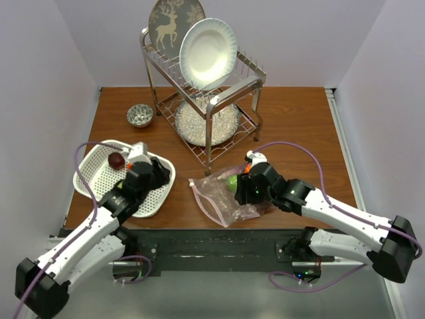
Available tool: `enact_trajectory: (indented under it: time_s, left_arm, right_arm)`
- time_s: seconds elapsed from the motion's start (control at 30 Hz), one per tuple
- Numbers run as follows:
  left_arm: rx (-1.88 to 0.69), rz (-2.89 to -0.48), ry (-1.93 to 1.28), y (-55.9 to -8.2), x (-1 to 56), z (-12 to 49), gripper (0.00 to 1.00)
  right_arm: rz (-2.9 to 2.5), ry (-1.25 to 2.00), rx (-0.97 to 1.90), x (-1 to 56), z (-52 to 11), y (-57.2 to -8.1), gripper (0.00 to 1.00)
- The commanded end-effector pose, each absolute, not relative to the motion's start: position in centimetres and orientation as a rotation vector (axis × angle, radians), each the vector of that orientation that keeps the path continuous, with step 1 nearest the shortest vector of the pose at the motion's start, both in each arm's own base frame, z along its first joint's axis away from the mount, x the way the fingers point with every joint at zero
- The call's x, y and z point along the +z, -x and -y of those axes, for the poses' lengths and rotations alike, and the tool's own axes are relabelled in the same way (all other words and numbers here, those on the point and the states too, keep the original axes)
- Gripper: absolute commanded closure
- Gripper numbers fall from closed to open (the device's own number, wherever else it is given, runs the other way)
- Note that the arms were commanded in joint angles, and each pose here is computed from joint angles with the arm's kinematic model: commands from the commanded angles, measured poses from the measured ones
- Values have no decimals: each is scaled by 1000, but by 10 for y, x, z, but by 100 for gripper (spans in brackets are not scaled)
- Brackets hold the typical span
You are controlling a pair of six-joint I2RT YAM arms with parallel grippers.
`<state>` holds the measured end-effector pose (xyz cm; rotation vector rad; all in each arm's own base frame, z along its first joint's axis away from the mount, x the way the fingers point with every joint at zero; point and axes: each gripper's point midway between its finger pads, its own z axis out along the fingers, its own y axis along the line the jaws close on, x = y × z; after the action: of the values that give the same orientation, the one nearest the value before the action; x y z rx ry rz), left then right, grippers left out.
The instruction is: Open the zip-top bag and remove the fake food
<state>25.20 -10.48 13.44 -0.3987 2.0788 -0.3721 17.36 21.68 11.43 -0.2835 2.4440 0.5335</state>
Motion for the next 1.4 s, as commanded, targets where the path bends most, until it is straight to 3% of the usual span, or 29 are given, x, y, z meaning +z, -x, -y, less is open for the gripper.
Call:
enact_trajectory:
  time_s: [0.0, 0.33, 0.47, 0.93, 1.13, 1.37]
  left_arm:
    - [-569, -2135, 291, -226, 124, 167, 53]
    - [-756, -2206, 107, -186, 101, 251, 77]
    - [-794, -2216, 57, -179, 94, 276, 82]
    - [-862, -2194, -5, -172, 69, 310, 78]
    - [-837, -2192, -36, -173, 60, 313, 72]
    - [-842, -2214, -81, -167, 50, 321, 71]
  right_arm:
    - [-2336, 217, 448, 139, -221, -207, 43]
    - [-2285, 91, 304, 145, -223, -243, 48]
    - [-2278, 59, 244, 141, -224, -254, 56]
    - [-2230, -142, 35, 110, -202, -275, 76]
    - [-2169, -223, 81, 112, -197, -276, 74]
    - [-2164, -231, 80, 110, -202, -282, 58]
